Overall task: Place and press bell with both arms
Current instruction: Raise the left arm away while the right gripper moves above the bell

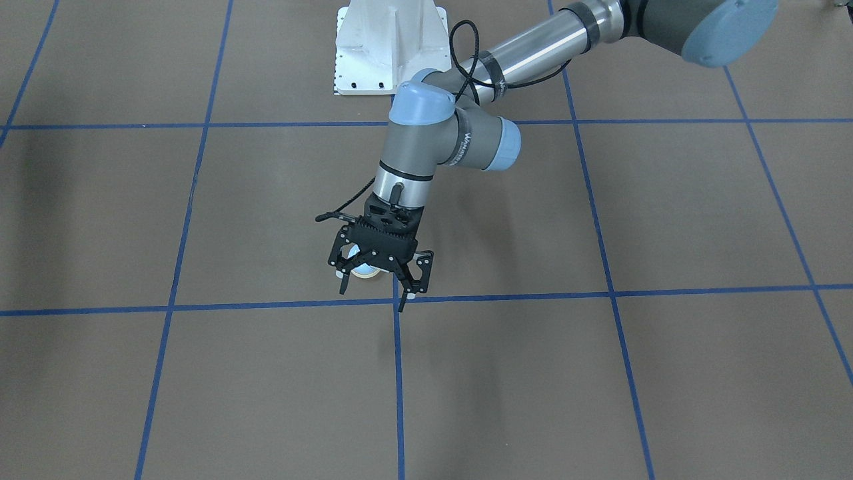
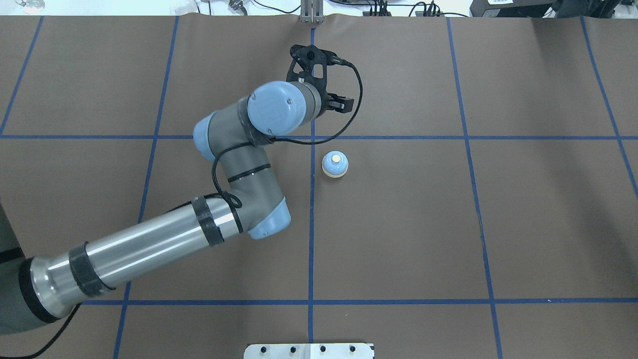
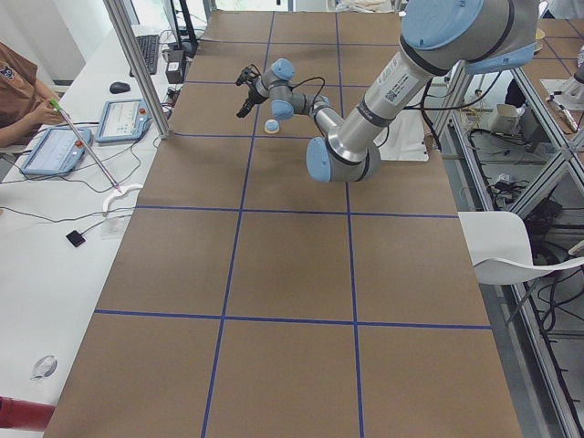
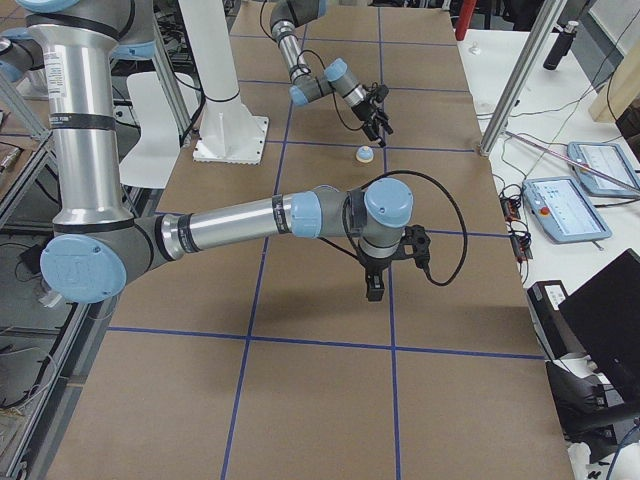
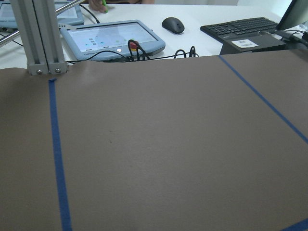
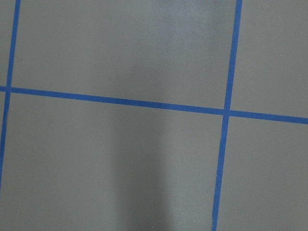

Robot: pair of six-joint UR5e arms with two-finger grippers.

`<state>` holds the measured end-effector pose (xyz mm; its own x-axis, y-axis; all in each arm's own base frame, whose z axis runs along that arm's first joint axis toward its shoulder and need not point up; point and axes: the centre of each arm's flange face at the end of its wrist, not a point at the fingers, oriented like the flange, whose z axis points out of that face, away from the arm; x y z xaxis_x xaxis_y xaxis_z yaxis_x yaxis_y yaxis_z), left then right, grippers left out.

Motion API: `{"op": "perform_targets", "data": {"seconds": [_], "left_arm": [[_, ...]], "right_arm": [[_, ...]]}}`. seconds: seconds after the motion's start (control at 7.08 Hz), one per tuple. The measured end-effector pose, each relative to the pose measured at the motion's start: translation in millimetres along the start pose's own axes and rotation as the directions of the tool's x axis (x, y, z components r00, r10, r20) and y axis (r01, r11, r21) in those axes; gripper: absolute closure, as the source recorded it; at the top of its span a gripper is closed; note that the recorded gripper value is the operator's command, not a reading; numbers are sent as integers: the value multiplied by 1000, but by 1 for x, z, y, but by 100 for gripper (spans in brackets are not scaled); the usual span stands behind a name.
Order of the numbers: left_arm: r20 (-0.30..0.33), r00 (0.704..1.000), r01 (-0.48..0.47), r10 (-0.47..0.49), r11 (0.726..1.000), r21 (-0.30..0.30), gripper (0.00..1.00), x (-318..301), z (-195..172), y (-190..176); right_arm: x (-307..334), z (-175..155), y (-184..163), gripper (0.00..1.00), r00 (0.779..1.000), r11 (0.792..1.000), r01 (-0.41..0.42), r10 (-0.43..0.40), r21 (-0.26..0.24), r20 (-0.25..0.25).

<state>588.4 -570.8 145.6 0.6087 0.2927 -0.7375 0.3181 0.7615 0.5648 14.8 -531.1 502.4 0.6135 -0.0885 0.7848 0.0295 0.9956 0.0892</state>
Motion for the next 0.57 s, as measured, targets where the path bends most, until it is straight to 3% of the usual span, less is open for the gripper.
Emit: {"op": "perform_targets", "data": {"seconds": [0.28, 0.57], "left_arm": [[34, 998, 50, -45, 987, -150, 0, -86, -10, -38], [31, 998, 53, -47, 973, -226, 0, -184, -35, -47]], "right_arm": [[-92, 21, -42, 0, 998, 998, -60, 60, -19, -17], [-209, 56, -69, 0, 989, 991, -130, 129, -12, -70]]}}
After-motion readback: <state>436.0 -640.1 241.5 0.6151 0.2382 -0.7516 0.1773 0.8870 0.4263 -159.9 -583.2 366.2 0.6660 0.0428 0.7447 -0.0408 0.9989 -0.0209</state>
